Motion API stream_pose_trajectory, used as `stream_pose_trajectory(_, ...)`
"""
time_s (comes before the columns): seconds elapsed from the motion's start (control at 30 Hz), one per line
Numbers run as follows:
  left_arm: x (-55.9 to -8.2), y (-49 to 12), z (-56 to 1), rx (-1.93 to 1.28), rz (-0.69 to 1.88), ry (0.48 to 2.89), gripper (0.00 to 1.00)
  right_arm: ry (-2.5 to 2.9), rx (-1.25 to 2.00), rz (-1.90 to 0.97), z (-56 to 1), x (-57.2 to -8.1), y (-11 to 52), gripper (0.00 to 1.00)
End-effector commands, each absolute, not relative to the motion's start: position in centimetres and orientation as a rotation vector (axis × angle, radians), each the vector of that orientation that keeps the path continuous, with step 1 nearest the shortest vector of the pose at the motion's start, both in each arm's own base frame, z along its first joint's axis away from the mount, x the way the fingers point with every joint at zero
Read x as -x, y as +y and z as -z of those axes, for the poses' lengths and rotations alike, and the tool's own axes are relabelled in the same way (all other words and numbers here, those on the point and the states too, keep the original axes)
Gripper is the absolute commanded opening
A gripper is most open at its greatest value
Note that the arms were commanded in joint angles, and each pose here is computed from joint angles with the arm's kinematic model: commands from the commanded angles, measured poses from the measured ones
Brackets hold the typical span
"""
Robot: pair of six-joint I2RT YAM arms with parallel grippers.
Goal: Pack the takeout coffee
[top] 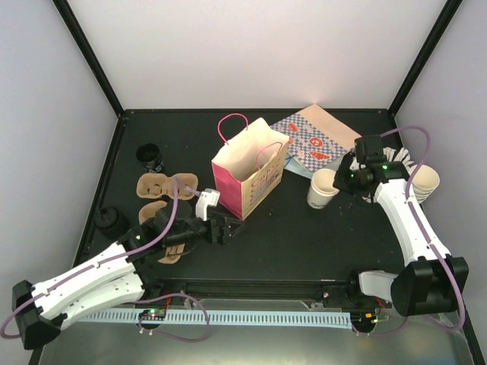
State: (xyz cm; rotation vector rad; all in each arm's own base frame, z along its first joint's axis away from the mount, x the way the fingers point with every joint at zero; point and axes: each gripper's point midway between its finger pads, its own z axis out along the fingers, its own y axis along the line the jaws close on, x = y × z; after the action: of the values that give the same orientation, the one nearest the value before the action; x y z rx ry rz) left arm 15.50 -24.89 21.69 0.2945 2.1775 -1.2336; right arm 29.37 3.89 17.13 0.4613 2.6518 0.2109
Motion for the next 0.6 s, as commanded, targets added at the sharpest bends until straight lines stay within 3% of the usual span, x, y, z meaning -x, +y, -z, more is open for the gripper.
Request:
stream_pose_trajectory(0.0,-16.0,-26.5,-22.7,-0.271,1.246,2.133,0.99,2.594,-0.161,-0.534,-19.1,-29.5,8.4,0.01)
stream_pose_trajectory(0.03,-15.8,-27.0,-22.8,-0.282,1.251,2.129,0.99,2.551,-0.446,0.034,-18.4,-29.7,0.5,0.01)
stream_pose_trajectory(0.07,-15.7,-27.3,-22.8,-0.289,1.251,2.128,0.99,2.488,-0.704,0.212,-18.5,-28.4,-2.8,0.01)
stream_pose_trajectory(0.1,-15.6,-27.7,-22.8,-0.299,1.25,2.124,0.99,2.523,-0.688,-0.002,-18.5,-29.1,-0.3,0.01)
stream_pose_trajectory(0.17,-15.5,-28.4,-22.8,-0.316,1.248,2.126,0.99,2.495,-0.045,-0.799,-20.8,-29.4,11.7,0.01)
stream_pose_trajectory(0.2,-15.5,-28.7,-22.9,-0.324,1.246,2.124,0.99,2.5,-0.05,-0.752,-20.6,-29.4,11.2,0.01)
stream_pose_trajectory(0.27,-15.3,-29.6,-23.2,-0.347,1.248,2.107,0.99,2.531,-0.524,0.005,-18.7,-29.3,0.4,0.01)
stream_pose_trajectory(0.3,-15.3,-30.2,-23.2,-0.36,1.245,2.103,0.99,2.508,-0.62,0.145,-18.8,-28.7,-1.8,0.01)
stream_pose_trajectory(0.4,-15.2,-32.0,-23.7,-0.401,1.237,2.085,0.99,2.548,-0.393,-0.304,-19.4,-29.5,4.4,0.01)
stream_pose_trajectory(0.57,-14.6,-36.4,-24.5,-0.498,1.25,2.056,0.99,2.506,-0.475,-0.261,-19.5,-29.2,3.4,0.01)
